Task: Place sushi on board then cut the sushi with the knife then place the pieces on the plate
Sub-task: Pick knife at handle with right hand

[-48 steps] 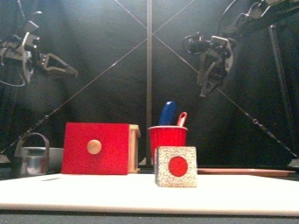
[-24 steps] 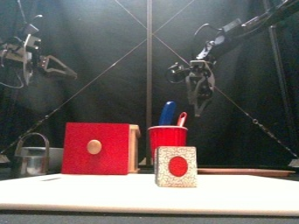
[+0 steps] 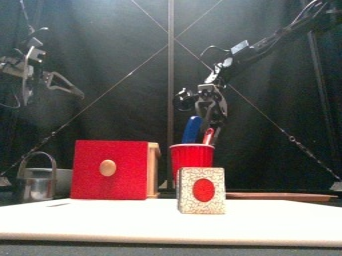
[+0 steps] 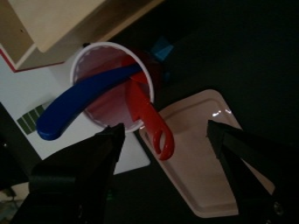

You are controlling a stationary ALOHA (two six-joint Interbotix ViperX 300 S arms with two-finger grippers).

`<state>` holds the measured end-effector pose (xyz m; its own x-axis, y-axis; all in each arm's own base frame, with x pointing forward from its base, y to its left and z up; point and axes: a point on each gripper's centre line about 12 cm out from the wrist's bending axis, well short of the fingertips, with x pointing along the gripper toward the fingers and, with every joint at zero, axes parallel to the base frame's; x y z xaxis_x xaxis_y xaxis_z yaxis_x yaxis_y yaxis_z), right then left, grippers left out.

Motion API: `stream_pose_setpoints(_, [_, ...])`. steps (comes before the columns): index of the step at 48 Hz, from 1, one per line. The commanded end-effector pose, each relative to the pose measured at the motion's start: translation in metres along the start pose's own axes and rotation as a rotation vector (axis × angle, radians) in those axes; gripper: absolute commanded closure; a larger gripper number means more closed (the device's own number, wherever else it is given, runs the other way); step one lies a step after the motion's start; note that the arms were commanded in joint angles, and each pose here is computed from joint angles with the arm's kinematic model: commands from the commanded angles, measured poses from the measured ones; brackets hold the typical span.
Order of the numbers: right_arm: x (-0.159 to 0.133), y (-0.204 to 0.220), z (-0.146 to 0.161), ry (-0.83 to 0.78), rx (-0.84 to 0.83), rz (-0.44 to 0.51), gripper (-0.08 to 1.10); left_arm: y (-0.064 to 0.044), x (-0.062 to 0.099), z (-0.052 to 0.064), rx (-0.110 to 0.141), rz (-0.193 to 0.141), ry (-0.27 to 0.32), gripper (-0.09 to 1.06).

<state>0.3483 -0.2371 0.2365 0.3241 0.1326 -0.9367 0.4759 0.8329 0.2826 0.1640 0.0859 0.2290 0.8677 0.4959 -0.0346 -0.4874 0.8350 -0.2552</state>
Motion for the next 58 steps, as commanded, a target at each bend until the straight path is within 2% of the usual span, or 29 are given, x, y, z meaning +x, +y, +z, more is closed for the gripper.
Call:
stream_pose_setpoints(1, [-0.011, 0.002, 0.005, -0.019, -0.005, 0.008, 0.00, -0.001, 0.002, 0.007, -0.001, -0.002, -0.023, 0.90])
stream_pose_setpoints(16, [-0.010, 0.005, 0.007, -0.007, 0.017, 0.034, 0.05, 0.001, 0.002, 0.006, 0.002, 0.012, -0.022, 0.90])
stream_pose_setpoints(28, [-0.006, 0.007, 0.006, 0.003, 0.022, 0.039, 0.18, 0.003, 0.001, 0.005, 0.000, 0.020, -0.021, 0.90])
stream_pose_setpoints(47, [-0.003, 0.009, 0.007, 0.010, 0.026, 0.052, 0.25, 0.006, 0.000, 0.000, -0.003, 0.030, -0.006, 0.90])
stream_pose_setpoints(58, [-0.001, 0.011, 0.007, 0.022, 0.025, 0.061, 0.36, 0.008, 0.000, 0.000, -0.004, 0.042, -0.004, 0.90])
